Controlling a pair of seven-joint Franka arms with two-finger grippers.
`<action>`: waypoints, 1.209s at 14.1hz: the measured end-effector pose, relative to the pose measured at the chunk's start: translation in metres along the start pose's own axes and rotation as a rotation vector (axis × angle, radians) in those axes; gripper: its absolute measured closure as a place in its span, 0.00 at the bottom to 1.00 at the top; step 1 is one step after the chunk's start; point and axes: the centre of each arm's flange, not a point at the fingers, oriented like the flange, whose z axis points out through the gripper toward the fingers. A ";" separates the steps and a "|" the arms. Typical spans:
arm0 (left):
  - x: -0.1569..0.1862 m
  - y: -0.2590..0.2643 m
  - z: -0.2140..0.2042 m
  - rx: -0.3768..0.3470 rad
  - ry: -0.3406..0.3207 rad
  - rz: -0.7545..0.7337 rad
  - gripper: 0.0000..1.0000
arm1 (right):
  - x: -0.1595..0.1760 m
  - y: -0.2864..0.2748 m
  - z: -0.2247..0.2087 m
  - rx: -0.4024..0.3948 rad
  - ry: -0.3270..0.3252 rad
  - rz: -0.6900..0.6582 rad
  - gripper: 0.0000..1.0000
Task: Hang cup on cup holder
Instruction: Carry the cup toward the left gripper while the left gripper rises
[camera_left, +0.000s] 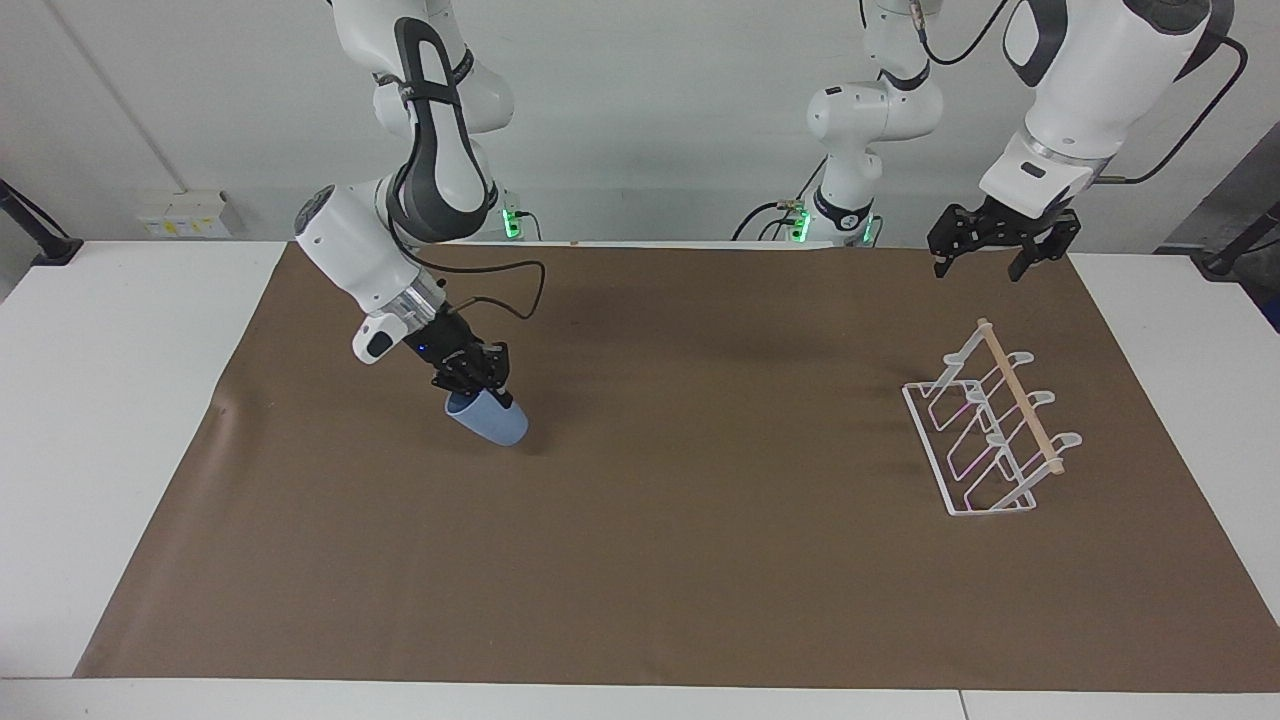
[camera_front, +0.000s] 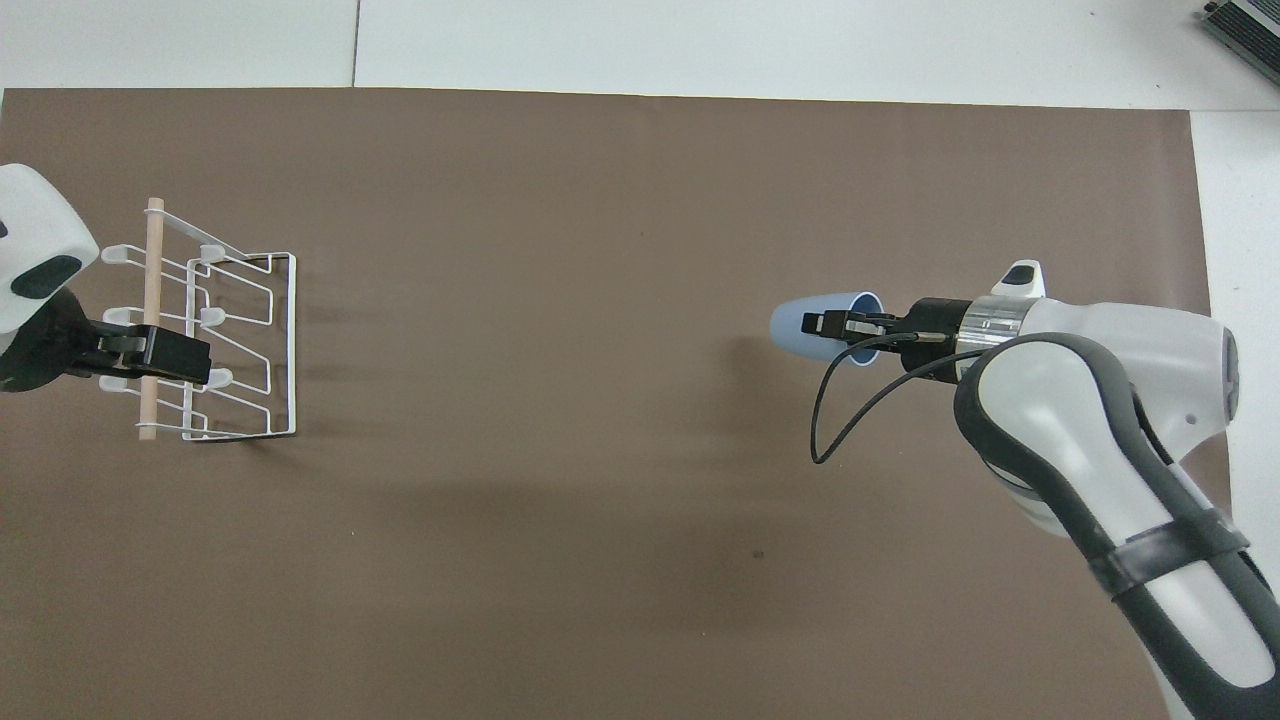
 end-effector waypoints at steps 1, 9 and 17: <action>0.001 0.000 0.001 -0.030 0.003 -0.042 0.00 | -0.003 -0.017 0.008 0.087 0.017 0.029 0.94; -0.014 0.025 0.031 -0.403 -0.087 -0.737 0.00 | -0.045 -0.149 0.060 0.632 0.099 0.340 0.94; -0.002 0.042 0.015 -0.764 -0.176 -1.137 0.00 | -0.095 -0.215 0.089 0.724 0.098 0.414 0.94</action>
